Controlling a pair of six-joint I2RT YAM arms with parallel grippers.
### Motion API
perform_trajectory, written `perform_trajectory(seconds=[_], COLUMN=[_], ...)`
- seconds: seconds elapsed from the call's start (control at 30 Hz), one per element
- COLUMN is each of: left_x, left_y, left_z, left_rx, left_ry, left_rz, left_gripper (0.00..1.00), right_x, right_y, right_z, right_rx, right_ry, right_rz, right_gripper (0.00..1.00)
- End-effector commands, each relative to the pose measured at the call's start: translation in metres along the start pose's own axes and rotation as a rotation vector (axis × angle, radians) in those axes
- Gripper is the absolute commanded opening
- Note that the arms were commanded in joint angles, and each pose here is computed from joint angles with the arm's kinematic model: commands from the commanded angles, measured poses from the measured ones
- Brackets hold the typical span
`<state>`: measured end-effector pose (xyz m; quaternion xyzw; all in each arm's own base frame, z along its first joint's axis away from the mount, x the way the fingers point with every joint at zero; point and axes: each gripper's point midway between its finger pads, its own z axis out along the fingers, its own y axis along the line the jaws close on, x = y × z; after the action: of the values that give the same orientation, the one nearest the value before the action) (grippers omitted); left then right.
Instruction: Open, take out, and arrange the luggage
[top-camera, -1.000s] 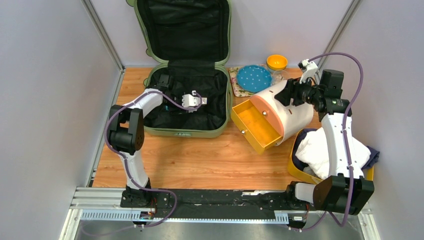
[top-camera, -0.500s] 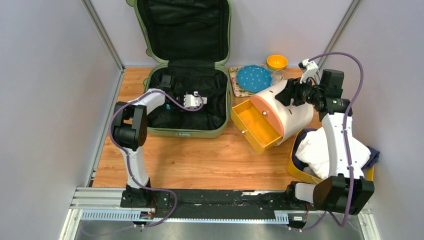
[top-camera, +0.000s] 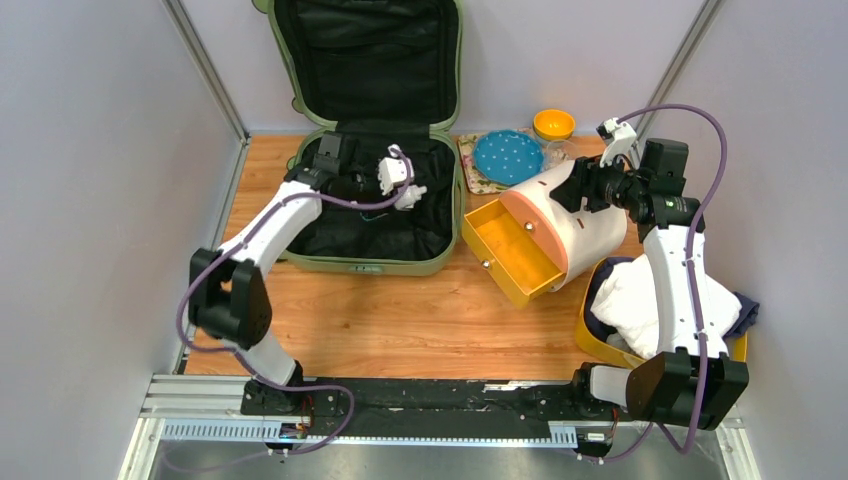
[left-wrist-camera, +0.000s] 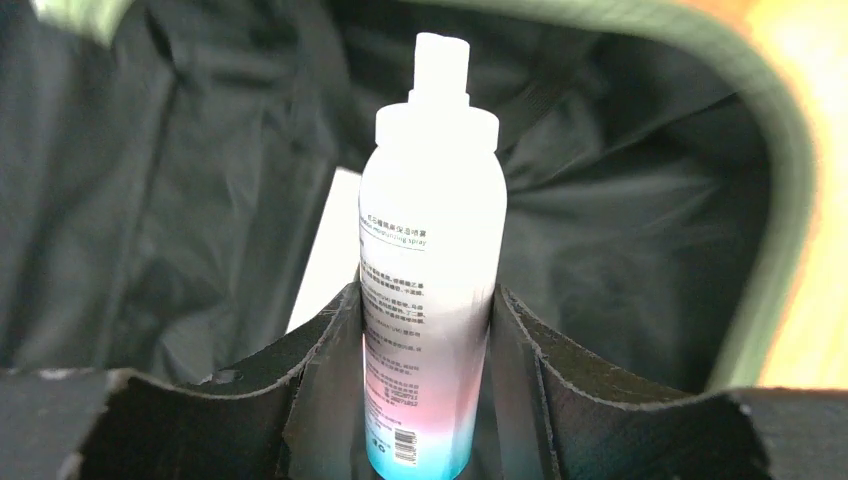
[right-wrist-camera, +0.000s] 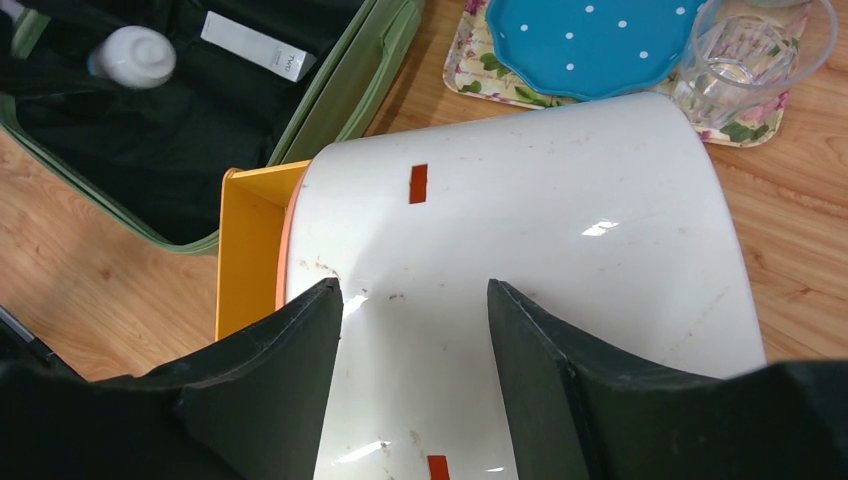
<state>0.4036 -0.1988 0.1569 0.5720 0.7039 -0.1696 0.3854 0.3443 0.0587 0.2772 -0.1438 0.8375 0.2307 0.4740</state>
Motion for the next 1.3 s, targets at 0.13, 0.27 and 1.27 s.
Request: perform_trajectory(seconds=[0.13, 0.27, 1.27], left_x=[-0.128, -0.156, -0.241], left_y=[-0.119, -0.142, -0.168], left_z=[-0.014, 0.002, 0.07], left_rx=[0.119, 0.114, 0.138], left_ry=[-0.258, -0.281, -0.369], left_rz=[0.629, 0.932, 1.365], left_gripper=[0.0, 0.0, 0.0], right_x=[0.035, 0.029, 0.028], right_y=[-0.001, 0.001, 0.01], right_z=[0.004, 0.004, -0.003], right_rx=[-0.006, -0.011, -0.008], right_ry=[0.133, 0.108, 0.036], right_rz=[0.134, 0.138, 0.15], right_gripper=[0.62, 0.63, 0.62])
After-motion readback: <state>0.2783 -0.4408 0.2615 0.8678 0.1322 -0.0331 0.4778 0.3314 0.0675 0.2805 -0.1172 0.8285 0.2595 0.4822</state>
